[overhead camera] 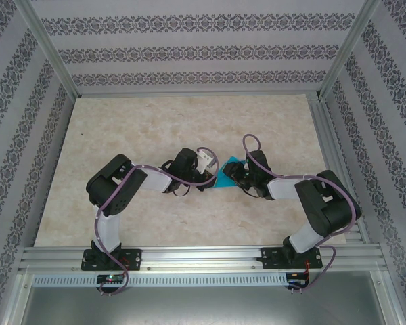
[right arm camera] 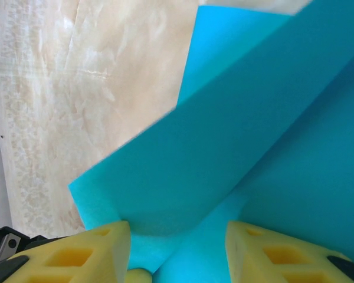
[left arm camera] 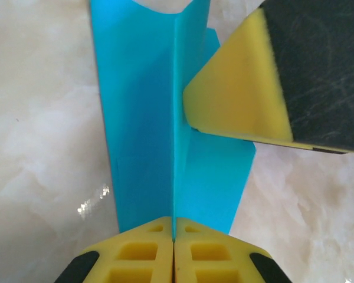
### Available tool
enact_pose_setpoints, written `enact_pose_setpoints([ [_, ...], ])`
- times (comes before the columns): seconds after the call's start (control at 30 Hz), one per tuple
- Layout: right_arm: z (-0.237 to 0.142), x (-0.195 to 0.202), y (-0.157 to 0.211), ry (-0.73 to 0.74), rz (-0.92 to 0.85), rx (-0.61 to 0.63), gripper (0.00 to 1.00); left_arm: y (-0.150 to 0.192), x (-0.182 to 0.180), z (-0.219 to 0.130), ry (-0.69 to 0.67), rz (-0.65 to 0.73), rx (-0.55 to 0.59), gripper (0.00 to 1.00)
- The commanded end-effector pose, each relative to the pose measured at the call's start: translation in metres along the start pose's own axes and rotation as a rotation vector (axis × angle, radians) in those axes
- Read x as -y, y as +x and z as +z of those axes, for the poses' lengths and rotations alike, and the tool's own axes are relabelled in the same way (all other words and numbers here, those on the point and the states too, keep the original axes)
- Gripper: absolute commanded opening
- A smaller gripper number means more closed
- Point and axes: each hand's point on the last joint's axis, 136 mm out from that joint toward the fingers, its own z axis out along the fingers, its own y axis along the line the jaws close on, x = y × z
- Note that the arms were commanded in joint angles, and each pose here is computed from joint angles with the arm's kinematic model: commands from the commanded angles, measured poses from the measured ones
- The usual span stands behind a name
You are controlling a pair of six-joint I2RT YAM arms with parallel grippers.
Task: Fold a paper plane with a square sheet of paper (pick it up from the middle)
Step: Fourth fold the wing at the center of the table.
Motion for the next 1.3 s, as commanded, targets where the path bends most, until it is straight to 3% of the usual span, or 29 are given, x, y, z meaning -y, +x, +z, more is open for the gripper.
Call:
enact_pose_setpoints([
  [0.0,-0.007,-0.001,0.002,-0.008,-0.048,-0.015,0.47,0.006,0.005,0.005,0.035,-0.059,-0.037,0.08],
  [0.3,-0.021,-0.010,-0.007,0.013,-0.112,-0.003,0.47,0.008,0.002,0.006,0.032,-0.120,-0.060,0.09],
  [0.8,-0.010,0.000,-0.015,0.099,-0.078,-0.010,0.48,-0.001,0.003,0.004,0.054,-0.281,-0.075,0.09],
  [1.27,0.001,0.023,-0.011,0.217,-0.041,-0.047,0.48,0.004,0.001,0.007,0.053,-0.311,-0.104,0.13],
])
